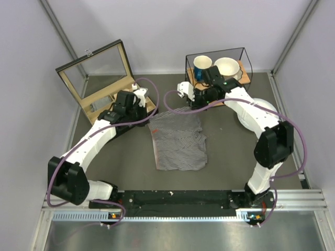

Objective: Roll the underwear
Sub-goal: Fold the underwear at the center of the board.

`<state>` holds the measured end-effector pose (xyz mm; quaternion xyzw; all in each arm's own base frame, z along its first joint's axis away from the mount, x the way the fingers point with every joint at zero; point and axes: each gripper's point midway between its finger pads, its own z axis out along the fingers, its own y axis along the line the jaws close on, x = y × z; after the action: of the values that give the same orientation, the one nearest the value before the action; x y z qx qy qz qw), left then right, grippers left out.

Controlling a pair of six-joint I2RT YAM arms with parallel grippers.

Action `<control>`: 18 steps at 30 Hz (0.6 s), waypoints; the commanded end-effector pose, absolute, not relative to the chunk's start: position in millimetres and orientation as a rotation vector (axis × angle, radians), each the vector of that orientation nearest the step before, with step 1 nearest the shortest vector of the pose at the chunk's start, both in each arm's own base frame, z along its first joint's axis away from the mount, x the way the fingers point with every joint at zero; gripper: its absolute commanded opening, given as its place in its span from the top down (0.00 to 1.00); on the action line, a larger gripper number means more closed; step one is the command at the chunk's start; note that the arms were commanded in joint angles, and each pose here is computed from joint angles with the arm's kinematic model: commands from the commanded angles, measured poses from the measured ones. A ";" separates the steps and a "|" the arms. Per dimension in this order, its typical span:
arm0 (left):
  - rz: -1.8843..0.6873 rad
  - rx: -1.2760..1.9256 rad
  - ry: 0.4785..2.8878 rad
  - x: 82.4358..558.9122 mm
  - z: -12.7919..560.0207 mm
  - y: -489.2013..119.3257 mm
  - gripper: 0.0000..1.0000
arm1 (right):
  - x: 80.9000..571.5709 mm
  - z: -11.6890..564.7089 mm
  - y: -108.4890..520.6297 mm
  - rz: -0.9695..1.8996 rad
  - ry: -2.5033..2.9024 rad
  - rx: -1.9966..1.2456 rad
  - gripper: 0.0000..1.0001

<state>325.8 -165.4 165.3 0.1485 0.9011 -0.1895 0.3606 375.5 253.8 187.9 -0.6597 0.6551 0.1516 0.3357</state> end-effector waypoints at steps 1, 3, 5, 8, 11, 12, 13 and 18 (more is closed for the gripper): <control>-0.549 0.382 2.339 306.8 163.4 -165.9 1.00 | 339.9 213.4 254.5 0.465 1.627 -1.708 1.00; -0.605 0.373 2.366 294.8 155.3 -169.6 1.00 | 324.1 209.8 255.4 0.515 1.614 -1.723 1.00; -0.653 0.378 2.363 285.8 155.7 -173.9 1.00 | 305.4 200.7 252.7 0.548 1.625 -1.740 1.00; -0.684 0.372 2.370 271.2 151.9 -174.6 1.00 | 274.1 184.5 251.9 0.579 1.622 -1.800 1.00; -0.734 0.375 2.397 254.0 144.1 -176.9 1.00 | 242.3 165.2 251.5 0.621 1.624 -1.866 1.00; -0.760 0.375 2.416 245.6 138.1 -178.1 1.00 | 230.3 153.7 251.2 0.642 1.634 -1.896 1.00; -0.765 0.373 2.427 242.2 134.5 -178.2 1.00 | 224.9 149.1 249.9 0.648 1.643 -1.904 1.00; -0.829 0.401 2.489 217.3 113.0 -191.2 1.00 | 206.8 126.9 241.4 0.663 1.691 -1.927 1.00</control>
<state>236.2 -177.1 120.3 0.1423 0.9133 -0.2732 0.2666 214.6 239.5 121.7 -0.7080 0.6263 0.2358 0.2257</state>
